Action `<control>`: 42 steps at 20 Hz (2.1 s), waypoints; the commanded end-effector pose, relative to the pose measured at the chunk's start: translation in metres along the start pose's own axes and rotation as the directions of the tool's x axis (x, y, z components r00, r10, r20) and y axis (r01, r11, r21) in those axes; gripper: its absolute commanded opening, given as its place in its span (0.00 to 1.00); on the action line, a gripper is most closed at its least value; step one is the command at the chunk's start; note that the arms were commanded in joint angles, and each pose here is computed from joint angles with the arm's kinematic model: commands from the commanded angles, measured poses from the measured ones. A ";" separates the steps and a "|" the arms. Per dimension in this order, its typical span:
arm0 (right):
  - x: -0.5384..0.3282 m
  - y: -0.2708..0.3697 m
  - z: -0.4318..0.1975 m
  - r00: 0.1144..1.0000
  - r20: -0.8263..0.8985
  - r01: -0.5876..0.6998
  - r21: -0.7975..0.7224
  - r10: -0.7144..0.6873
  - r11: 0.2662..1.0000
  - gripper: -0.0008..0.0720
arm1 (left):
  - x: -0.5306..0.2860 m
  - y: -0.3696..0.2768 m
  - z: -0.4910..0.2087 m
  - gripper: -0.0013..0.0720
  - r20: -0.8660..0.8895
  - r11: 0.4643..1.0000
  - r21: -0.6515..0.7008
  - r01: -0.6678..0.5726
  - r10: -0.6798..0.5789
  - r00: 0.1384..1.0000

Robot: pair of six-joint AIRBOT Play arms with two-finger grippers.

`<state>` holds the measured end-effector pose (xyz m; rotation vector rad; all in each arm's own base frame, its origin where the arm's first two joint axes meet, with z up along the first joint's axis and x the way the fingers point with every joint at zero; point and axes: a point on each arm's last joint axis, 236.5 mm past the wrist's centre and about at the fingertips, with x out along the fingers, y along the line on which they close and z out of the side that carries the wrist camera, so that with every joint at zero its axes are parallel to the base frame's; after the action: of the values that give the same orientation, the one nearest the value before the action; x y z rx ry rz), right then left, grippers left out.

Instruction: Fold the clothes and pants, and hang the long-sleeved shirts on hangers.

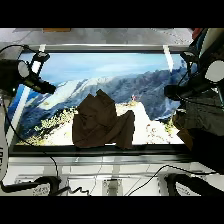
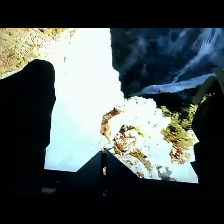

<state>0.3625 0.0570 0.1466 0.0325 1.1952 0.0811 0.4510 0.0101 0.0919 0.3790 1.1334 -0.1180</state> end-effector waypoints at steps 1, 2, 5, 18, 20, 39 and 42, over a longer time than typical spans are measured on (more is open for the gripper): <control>-0.001 0.002 0.020 0.996 0.085 -0.009 -0.005 0.009 1.000 0.04 | 0.000 0.000 0.000 0.03 0.001 1.000 0.000 -0.001 0.001 1.000; -0.002 0.003 0.034 0.990 0.142 -0.013 -0.006 0.014 1.000 0.04 | 0.000 0.000 0.000 0.03 0.001 1.000 0.000 -0.001 0.001 1.000; -0.010 0.010 0.070 0.955 0.294 -0.041 -0.009 0.041 0.999 0.04 | 0.000 0.000 0.000 0.03 0.002 1.000 0.000 -0.001 0.001 1.000; 0.061 0.083 -0.027 0.929 -0.058 -0.370 -0.162 0.366 0.915 0.04 | -0.001 0.000 0.014 0.03 0.057 1.000 -0.010 0.002 -0.001 0.998; 0.052 0.137 -0.032 0.824 -0.051 -0.566 -0.130 0.565 0.814 0.06 | -0.001 -0.003 0.014 0.03 0.061 1.000 -0.013 0.012 -0.011 0.998; 0.197 0.331 -0.148 0.739 -0.327 -0.520 0.279 0.589 0.807 0.73 | 0.028 -0.024 0.002 0.46 -0.027 0.995 -0.026 0.096 -0.097 0.995; 0.207 0.341 -0.128 0.750 -0.274 -0.507 0.347 0.602 0.789 0.73 | 0.027 -0.031 0.006 0.84 -0.010 0.991 -0.036 0.126 -0.126 0.992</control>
<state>0.2872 0.3994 -0.0654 0.5391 1.5541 0.5505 0.4577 -0.0118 0.0624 0.2975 1.1771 -0.1895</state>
